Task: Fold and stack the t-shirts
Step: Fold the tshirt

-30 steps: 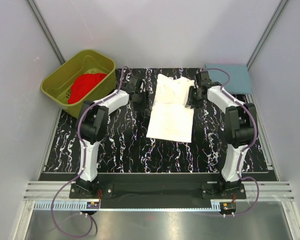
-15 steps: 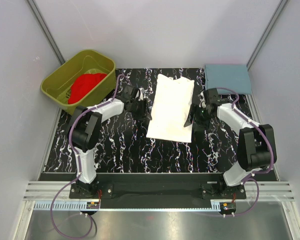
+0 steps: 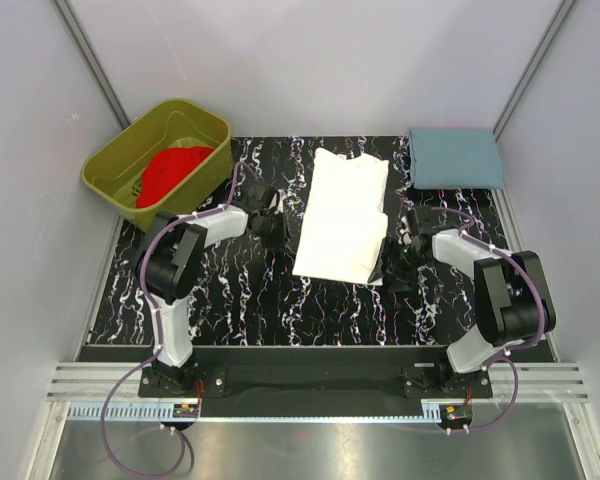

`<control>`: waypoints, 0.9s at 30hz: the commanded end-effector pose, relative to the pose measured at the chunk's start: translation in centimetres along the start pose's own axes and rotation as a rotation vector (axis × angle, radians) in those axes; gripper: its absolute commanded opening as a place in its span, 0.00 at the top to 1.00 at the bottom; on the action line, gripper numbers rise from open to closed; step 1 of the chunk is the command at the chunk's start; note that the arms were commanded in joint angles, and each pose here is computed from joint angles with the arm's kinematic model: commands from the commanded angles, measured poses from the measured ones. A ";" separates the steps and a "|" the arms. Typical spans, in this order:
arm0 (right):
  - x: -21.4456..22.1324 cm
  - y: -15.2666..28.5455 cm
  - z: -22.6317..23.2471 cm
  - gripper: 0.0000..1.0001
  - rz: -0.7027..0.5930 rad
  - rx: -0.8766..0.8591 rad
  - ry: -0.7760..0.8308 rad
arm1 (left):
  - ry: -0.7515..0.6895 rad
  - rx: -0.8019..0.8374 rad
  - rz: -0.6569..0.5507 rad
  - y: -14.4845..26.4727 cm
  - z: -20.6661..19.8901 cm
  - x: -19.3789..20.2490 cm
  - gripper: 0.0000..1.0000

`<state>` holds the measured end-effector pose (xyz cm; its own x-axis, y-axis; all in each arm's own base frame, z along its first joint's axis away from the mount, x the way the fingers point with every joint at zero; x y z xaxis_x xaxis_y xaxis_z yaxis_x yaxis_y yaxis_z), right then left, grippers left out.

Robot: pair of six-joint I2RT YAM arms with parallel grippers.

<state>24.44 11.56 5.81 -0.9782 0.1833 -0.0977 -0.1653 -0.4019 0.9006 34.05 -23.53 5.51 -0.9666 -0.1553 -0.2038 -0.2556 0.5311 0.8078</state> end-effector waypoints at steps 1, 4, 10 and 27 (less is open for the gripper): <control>-0.5 0.8 1.0 0.31 -0.070 -0.061 0.015 | 0.010 0.003 -0.061 1.1 -0.4 -0.2 1.00; -0.2 0.7 0.9 0.32 -0.072 -0.067 0.017 | 0.004 0.035 -0.073 1.8 -0.8 0.2 0.98; -0.2 0.1 0.8 0.36 -0.067 -0.078 0.010 | -0.042 0.074 -0.106 3.8 -1.7 0.5 0.47; 0.2 -0.7 0.5 0.83 -0.056 -0.082 -0.002 | -0.035 -0.015 0.022 0.7 0.0 6.5 1.00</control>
<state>24.47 12.15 5.28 -0.9688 0.2037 -0.1416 -0.2212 -0.4510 0.8647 28.19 -25.00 5.15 -0.9763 -0.0885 -0.1977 -0.2128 0.5622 0.7992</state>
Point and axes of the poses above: each gripper's point midway between its finger pads, its own y axis back along the fingers, its own z axis along the line the jaws close on, x = y × z, the point moved 4 cm from there along y, back along the fingers, and after that the axes turned 5 degrees about y, right-handed, at the moved point
